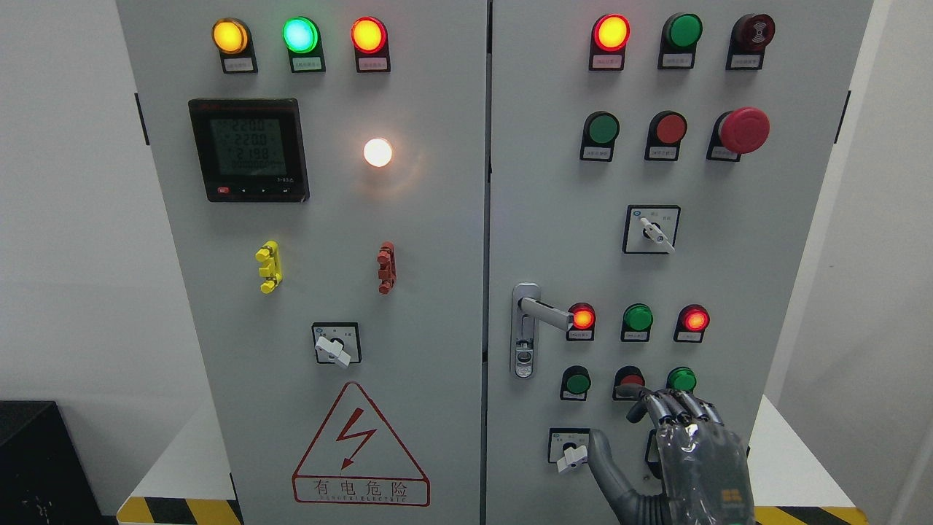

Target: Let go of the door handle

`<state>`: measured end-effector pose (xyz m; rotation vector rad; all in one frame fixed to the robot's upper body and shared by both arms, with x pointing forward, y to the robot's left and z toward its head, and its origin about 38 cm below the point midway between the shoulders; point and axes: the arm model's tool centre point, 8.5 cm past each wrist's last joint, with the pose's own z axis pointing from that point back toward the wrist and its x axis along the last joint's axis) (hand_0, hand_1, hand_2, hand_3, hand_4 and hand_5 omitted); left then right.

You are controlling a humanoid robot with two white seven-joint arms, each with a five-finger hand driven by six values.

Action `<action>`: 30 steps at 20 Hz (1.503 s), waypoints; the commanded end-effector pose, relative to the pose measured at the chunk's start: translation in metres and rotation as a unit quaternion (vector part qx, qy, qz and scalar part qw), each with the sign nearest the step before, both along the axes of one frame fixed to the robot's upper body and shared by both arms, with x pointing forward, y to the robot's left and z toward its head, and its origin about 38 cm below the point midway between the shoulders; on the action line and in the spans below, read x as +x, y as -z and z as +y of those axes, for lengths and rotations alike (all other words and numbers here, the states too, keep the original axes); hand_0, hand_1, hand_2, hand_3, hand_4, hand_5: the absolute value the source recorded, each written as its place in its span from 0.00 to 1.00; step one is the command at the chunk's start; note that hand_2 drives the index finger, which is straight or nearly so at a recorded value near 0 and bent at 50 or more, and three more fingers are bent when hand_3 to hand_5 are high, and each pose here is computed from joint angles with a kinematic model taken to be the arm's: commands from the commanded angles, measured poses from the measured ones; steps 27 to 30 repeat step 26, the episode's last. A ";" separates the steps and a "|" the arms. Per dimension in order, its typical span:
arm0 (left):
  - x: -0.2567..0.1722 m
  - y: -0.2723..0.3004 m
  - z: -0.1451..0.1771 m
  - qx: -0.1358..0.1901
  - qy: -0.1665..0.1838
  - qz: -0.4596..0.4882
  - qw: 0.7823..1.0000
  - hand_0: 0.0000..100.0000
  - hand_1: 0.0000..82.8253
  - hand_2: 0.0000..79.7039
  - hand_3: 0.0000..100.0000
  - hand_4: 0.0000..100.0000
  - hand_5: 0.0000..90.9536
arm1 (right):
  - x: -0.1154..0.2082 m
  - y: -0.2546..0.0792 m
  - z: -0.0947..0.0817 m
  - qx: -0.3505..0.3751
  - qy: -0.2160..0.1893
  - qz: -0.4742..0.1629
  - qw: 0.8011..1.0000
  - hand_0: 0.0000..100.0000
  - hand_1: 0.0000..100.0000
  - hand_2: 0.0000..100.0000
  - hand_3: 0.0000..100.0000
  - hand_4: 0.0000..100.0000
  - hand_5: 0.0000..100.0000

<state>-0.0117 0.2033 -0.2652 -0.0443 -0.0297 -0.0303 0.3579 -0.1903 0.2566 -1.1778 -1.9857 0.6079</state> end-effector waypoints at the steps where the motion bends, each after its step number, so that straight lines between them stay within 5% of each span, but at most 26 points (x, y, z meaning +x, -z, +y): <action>1: 0.000 0.000 0.001 0.000 0.000 0.001 1.000 0.00 0.00 0.05 0.11 0.00 0.00 | -0.011 -0.013 -0.030 0.021 0.032 -0.024 0.999 0.51 0.26 0.00 0.00 0.00 0.00; 30: 0.000 0.000 0.000 -0.001 0.000 0.000 1.000 0.00 0.00 0.05 0.10 0.00 0.00 | -0.015 -0.042 -0.030 0.038 0.030 -0.086 0.995 0.49 0.25 0.00 0.00 0.00 0.00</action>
